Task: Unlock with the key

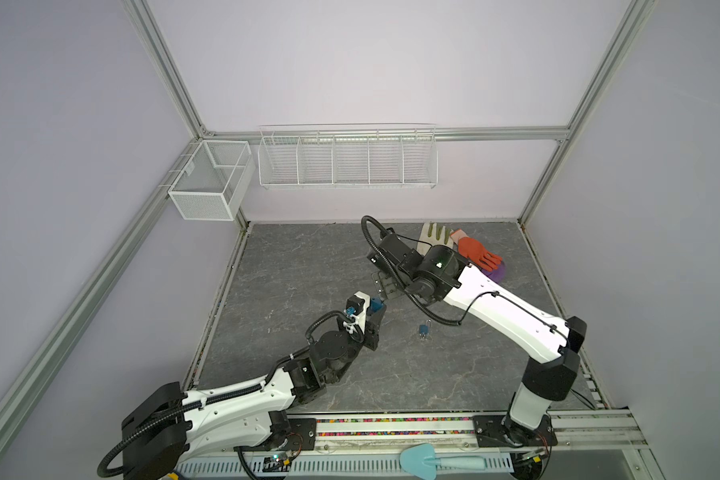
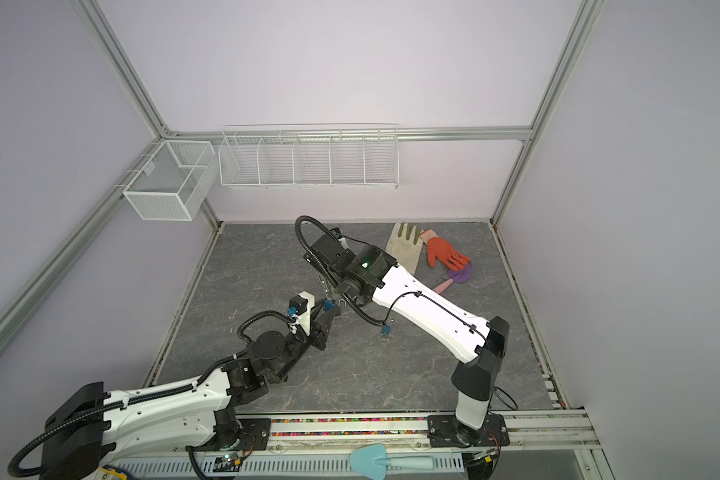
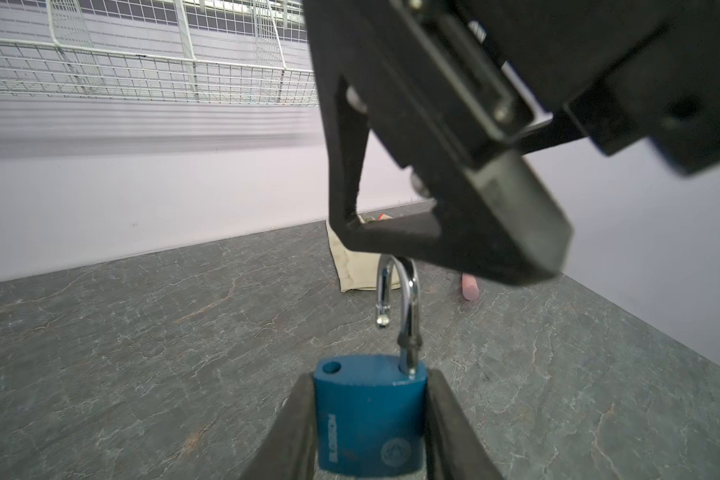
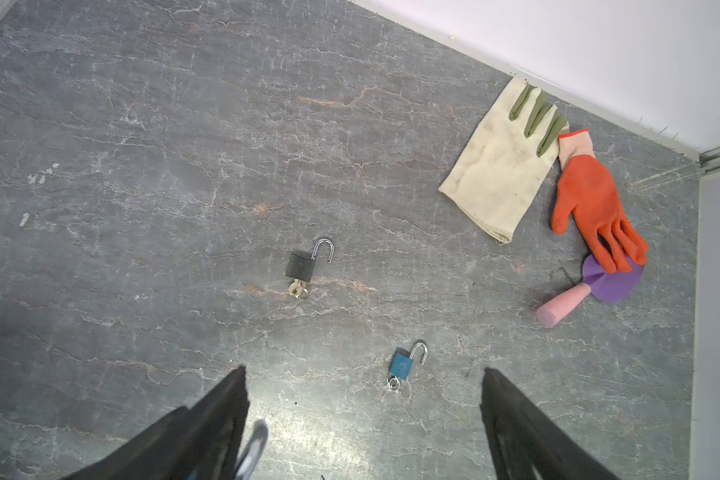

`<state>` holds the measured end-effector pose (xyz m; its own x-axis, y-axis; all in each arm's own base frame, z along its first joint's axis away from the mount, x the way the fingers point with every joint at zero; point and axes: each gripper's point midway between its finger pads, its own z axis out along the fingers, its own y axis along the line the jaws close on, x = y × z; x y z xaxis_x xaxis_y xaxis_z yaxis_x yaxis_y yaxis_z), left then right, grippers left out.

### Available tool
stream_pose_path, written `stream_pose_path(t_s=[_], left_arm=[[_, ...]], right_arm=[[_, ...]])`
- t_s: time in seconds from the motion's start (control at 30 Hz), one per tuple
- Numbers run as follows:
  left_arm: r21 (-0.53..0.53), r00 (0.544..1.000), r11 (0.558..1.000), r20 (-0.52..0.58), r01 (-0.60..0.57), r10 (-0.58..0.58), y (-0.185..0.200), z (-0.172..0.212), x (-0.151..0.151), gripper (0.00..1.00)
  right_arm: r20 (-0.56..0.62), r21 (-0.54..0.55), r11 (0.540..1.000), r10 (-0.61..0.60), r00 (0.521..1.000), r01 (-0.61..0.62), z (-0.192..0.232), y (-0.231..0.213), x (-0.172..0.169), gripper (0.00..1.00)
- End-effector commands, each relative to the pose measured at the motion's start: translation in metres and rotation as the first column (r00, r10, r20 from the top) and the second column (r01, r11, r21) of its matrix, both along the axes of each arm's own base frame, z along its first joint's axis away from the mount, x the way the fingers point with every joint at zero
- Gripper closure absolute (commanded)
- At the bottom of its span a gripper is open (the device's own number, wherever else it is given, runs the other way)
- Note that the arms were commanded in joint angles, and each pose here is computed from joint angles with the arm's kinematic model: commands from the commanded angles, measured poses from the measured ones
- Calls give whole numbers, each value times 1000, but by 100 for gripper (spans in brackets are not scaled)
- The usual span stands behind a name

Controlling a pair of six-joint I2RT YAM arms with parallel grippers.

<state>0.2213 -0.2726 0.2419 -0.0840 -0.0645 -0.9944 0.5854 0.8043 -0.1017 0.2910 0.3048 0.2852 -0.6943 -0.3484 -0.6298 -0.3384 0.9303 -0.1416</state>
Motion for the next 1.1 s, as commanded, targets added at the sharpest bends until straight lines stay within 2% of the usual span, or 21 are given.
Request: stream_pose_path(t_s=[0.0, 0.1, 0.27, 0.4, 0.6, 0.77, 1.07], left_arm=[[-50, 997, 999, 71, 20, -16, 2, 22, -5, 100], [-43, 996, 998, 85, 34, -30, 1, 24, -7, 100], [-15, 990, 996, 110, 86, -84, -6, 23, -13, 100], [-6, 987, 994, 121, 110, -108, -9, 25, -16, 100], [-18, 985, 993, 129, 113, -110, -9, 30, -16, 100], [-22, 988, 995, 128, 94, -90, -5, 30, -15, 100], [-35, 989, 997, 127, 75, -70, 1, 29, -14, 100]], right_arm=[[-37, -60, 997, 39, 999, -41, -2, -7, -2, 11], [-61, -74, 994, 78, 995, -83, -2, -6, -7, 11], [-55, -28, 991, 131, 990, -132, 15, -1, -11, 11], [-70, -52, 984, 169, 983, -172, 12, 2, -11, 12], [-143, -77, 980, 172, 975, -185, -9, 1, -10, 11], [-144, -105, 981, 149, 978, -165, -10, -10, -7, 11], [-173, -60, 981, 170, 970, -182, -11, -20, -19, 11]])
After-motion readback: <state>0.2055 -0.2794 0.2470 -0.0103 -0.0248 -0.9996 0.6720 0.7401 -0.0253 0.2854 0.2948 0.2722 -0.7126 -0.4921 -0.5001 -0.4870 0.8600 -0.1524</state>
